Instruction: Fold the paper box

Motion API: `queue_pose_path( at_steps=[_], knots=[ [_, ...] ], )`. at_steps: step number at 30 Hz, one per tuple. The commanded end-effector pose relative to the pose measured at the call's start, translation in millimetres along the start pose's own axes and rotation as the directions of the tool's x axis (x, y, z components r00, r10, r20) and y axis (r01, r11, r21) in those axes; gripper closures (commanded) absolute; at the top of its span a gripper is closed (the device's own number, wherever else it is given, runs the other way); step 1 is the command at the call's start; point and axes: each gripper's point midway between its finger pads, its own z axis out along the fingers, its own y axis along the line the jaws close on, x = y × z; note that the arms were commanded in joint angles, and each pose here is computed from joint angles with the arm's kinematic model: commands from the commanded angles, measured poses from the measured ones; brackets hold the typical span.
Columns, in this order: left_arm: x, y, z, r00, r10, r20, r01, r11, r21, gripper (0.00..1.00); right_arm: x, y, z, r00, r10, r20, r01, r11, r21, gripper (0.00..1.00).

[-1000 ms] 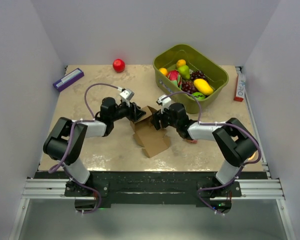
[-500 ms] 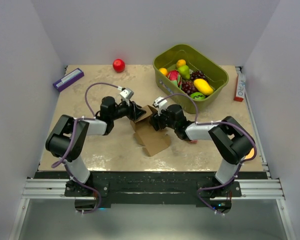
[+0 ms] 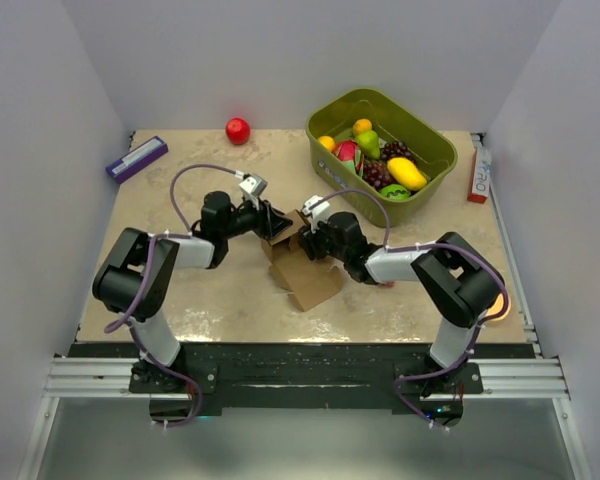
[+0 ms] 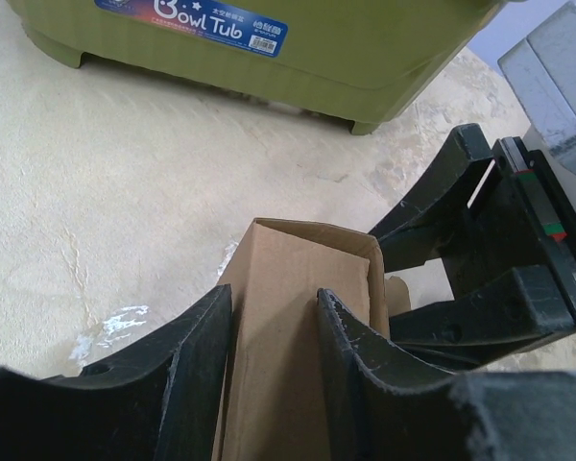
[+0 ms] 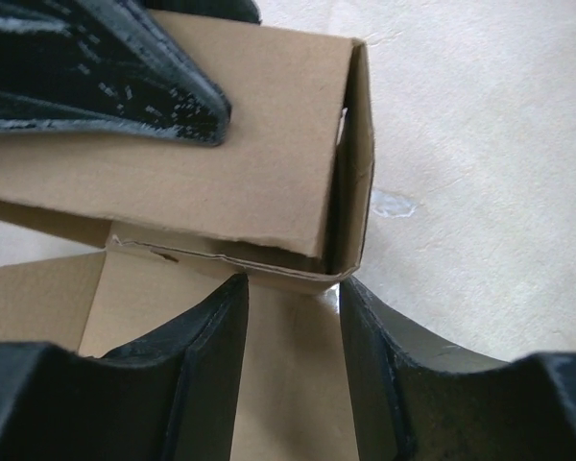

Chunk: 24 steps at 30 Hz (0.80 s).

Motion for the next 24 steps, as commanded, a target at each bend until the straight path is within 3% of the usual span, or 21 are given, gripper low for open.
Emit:
queue_pose_path(
  at_steps=[1, 4, 9, 13, 16, 24],
  knots=[
    [-11, 0, 5, 1.0, 0.0, 0.019, -0.001, 1.0, 0.025, 0.55, -36, -6, 9, 0.994, 0.023, 0.109, -0.028, 0.999, 0.042, 0.56],
    [-10, -1, 6, 1.0, 0.001, 0.016, -0.002, 0.999, 0.035, 0.55, -39, -6, 12, 0.992, 0.034, 0.12, -0.039, 0.998, 0.04, 0.56],
    [-8, -2, 7, 1.0, -0.002, 0.005, 0.002, 0.999, 0.051, 0.55, -46, -1, 16, 0.99, 0.031, 0.138, -0.033, 0.999, 0.011, 0.35],
    [-8, -4, 8, 1.0, -0.001, 0.0, 0.001, 0.998, 0.066, 0.56, -52, 3, 16, 0.986, 0.014, 0.168, -0.012, 1.0, -0.01, 0.3],
    [-6, -6, 9, 1.0, -0.004, -0.006, 0.005, 0.997, 0.082, 0.56, -55, 6, 17, 0.984, 0.004, 0.179, 0.001, 1.0, -0.031, 0.32],
    [-4, -9, 10, 1.0, -0.017, -0.018, 0.019, 0.994, 0.109, 0.57, -60, 7, 18, 0.981, 0.016, 0.195, -0.009, 0.999, -0.038, 0.55]
  ],
)
